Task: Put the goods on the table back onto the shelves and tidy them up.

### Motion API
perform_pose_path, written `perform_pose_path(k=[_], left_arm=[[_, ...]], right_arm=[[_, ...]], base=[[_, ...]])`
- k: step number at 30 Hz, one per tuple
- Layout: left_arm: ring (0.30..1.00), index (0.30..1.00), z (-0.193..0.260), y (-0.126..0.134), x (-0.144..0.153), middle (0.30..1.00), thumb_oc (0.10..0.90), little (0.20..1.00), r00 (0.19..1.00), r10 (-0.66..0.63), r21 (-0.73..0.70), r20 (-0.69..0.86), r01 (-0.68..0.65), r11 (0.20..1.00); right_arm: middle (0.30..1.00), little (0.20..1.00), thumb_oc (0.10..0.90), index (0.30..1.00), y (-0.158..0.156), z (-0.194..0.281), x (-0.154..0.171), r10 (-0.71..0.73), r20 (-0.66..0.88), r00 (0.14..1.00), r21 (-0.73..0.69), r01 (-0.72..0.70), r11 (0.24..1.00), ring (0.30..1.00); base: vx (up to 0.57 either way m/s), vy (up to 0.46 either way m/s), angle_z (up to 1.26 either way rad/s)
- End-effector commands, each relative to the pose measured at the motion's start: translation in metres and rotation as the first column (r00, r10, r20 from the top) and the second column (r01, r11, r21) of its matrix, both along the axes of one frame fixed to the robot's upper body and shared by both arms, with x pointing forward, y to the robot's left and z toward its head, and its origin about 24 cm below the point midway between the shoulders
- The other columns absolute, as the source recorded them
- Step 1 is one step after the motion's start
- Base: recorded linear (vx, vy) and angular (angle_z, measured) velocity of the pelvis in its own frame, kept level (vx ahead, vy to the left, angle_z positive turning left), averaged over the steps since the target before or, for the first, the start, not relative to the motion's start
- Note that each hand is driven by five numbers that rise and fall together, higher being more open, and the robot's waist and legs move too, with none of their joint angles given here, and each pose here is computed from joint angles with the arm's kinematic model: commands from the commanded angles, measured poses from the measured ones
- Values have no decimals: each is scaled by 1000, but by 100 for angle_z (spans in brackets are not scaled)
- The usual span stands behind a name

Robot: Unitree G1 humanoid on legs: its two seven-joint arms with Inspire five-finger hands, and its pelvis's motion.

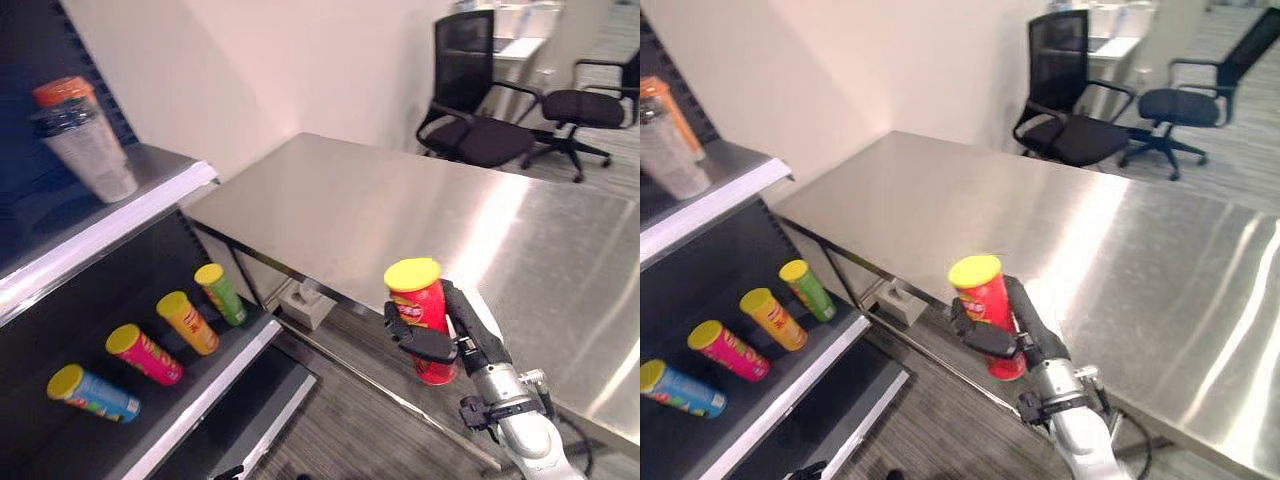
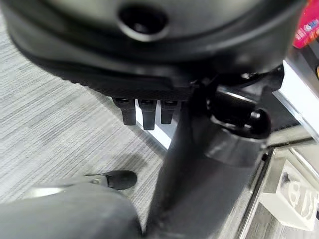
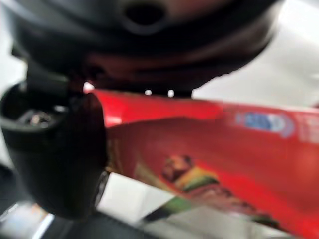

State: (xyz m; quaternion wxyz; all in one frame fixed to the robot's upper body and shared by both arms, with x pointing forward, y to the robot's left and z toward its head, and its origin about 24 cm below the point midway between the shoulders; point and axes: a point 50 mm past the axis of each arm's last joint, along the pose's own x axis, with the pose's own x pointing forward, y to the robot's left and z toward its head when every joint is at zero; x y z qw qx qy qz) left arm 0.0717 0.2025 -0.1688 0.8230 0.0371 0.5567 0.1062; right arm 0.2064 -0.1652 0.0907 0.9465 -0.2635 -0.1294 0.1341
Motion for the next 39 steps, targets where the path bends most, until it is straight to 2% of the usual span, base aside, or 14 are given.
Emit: perform_pose_path(k=[1, 4, 9, 13, 16, 19, 21, 24, 30, 35, 39], left_arm=[[900, 900, 17, 20, 59, 900, 800, 900, 987, -98, 118, 128, 83, 990], [900, 900, 20, 20, 68, 900, 800, 900, 986, -75, 118, 149, 58, 991], [900, 900, 15, 25, 47, 900, 800, 900, 994, -26, 118, 107, 13, 993], [900, 900, 15, 13, 56, 900, 800, 900, 988, -108, 118, 114, 94, 989], [900, 900, 18, 2, 67, 900, 800, 900, 964, -225, 120, 138, 209, 970], [900, 900, 19, -4, 73, 900, 800, 900, 950, -275, 141, 152, 254, 957], [900, 900, 23, -11, 85, 900, 800, 900, 932, -310, 150, 189, 284, 947], [900, 900, 22, -9, 82, 900, 800, 900, 932, -317, 154, 177, 292, 944], [900, 900, 27, 3, 88, 900, 800, 900, 931, -302, 180, 207, 267, 947], [900, 900, 24, 9, 75, 900, 800, 900, 940, -284, 172, 191, 253, 952], [900, 900, 25, 13, 74, 900, 800, 900, 948, -243, 162, 205, 212, 964]], right_arm=[[300, 300, 400, 300, 32, 74, -8, 197, 415, 888, 68, -246, 967, 300], [300, 300, 400, 300, 39, 77, 0, 259, 430, 865, -20, -277, 961, 300], [300, 300, 400, 300, 35, 79, 0, 252, 441, 861, -80, -242, 967, 300], [300, 300, 400, 300, 17, 80, 1, 178, 446, 877, -125, -136, 983, 300], [300, 300, 400, 300, 3, 79, -7, 82, 448, 891, -64, -59, 996, 300], [300, 300, 400, 300, 0, 76, -15, 27, 446, 895, 14, -37, 999, 300], [300, 300, 400, 300, -6, 78, -17, -71, 475, 877, 90, 32, 995, 300], [300, 300, 400, 300, -5, 78, -22, -105, 477, 872, 147, 39, 988, 300], [300, 300, 400, 300, -2, 74, -25, -64, 453, 889, 134, 3, 991, 300], [300, 300, 400, 300, -1, 70, -30, -9, 430, 903, 91, -34, 995, 300], [300, 300, 400, 300, 5, 68, -34, 17, 431, 902, 109, -71, 992, 300]], base=[[-289, -10, 46], [-365, 85, 72], [-80, 194, 77], [48, 438, 57], [18, 536, 73], [-29, 482, 69], [-156, 600, 100], [-126, 316, 29], [-194, 364, -61], [-244, 289, -21], [-222, 66, -30]])
